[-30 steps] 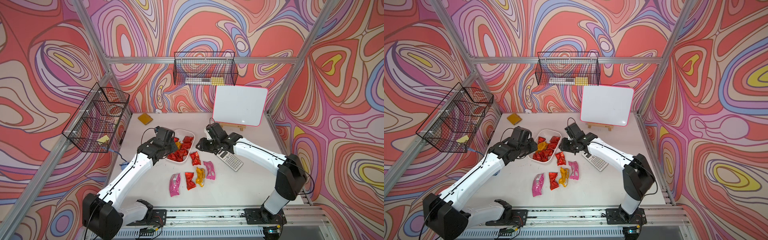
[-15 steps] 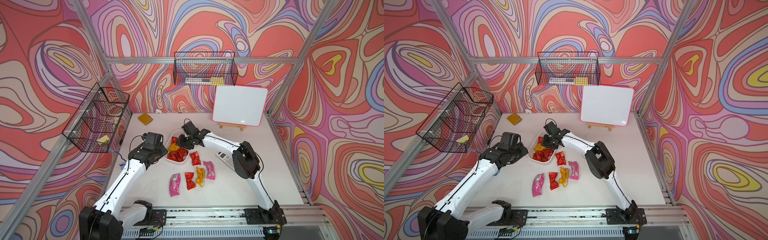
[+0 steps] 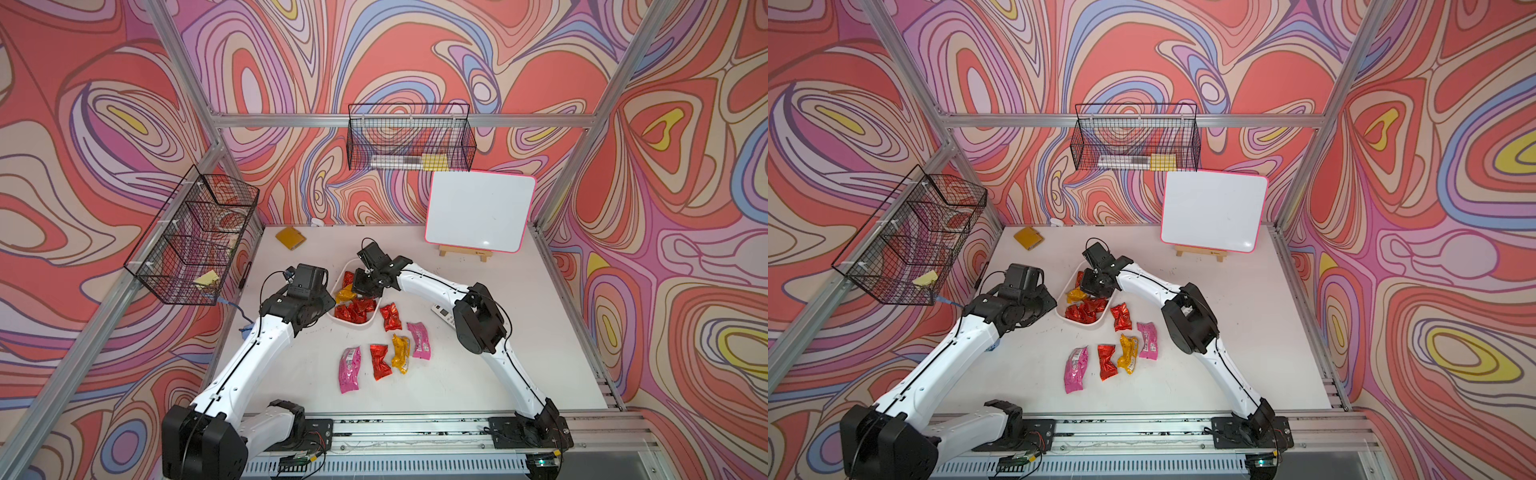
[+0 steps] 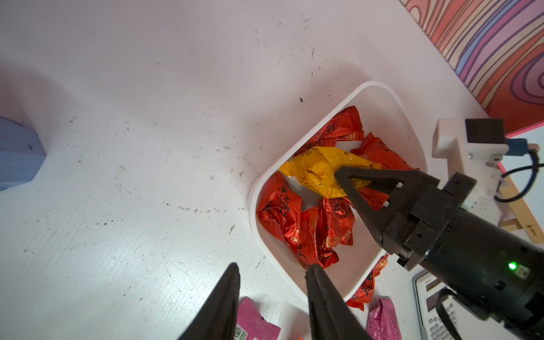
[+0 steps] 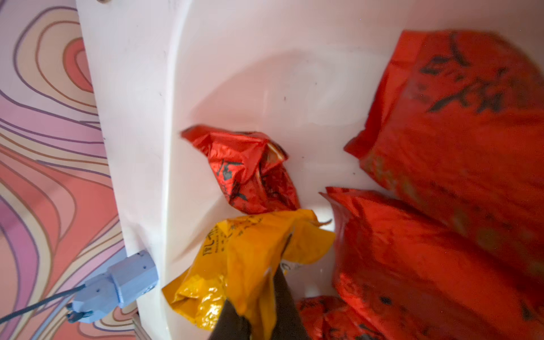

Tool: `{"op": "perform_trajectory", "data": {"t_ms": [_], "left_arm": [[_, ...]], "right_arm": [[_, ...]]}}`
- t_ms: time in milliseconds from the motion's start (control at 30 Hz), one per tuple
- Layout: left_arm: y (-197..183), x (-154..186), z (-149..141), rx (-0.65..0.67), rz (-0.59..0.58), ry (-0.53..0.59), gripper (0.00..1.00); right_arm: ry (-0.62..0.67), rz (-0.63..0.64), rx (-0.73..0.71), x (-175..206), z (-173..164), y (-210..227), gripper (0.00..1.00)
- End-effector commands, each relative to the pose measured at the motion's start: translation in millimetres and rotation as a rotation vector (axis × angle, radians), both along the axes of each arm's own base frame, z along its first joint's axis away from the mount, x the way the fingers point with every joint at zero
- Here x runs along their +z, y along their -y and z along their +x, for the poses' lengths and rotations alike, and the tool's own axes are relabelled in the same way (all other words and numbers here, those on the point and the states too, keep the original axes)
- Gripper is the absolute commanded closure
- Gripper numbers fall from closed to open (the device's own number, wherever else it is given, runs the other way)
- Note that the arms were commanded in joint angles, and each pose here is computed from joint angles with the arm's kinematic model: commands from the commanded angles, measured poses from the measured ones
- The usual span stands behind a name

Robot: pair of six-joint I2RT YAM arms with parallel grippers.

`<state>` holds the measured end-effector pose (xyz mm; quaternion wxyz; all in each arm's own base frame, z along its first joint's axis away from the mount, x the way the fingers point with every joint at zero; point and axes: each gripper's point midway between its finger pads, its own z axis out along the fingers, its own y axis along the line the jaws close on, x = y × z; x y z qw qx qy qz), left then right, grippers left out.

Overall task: Take the tea bags out of the storage box
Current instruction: Pick up the tea bag from the storage box, then place the tea bag at the center of the board.

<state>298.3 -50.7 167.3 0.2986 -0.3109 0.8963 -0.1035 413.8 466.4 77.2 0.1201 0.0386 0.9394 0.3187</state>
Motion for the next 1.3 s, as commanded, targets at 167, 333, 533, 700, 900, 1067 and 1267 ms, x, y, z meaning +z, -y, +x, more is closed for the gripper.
{"op": "perform_trajectory", "data": {"t_ms": [167,333,533,700,900,1067,1267], "left_arm": [[-16,5,-26,0.059,0.001,0.053,0.57],[-17,16,-36,0.049,-0.007,0.086,0.56],[-17,20,-46,0.035,-0.018,0.085,0.56],[-20,17,-54,0.072,-0.04,0.079,0.55],[-34,18,-70,0.176,-0.048,0.076,0.55],[-46,15,-91,0.253,-0.055,0.073,0.56],[-50,12,-110,0.261,-0.062,0.066,0.56]], "right_arm": [[0.045,0.04,0.109,35,-9,-5,1.0],[0.113,0.096,0.166,70,-18,-3,1.0],[0.17,0.114,0.24,91,-34,5,1.0],[0.184,0.105,0.33,92,-61,8,1.0],[0.194,0.039,0.525,71,-125,-5,1.0],[0.202,-0.007,0.66,49,-169,-19,1.0],[0.17,-0.044,0.751,15,-195,-39,0.97]]}}
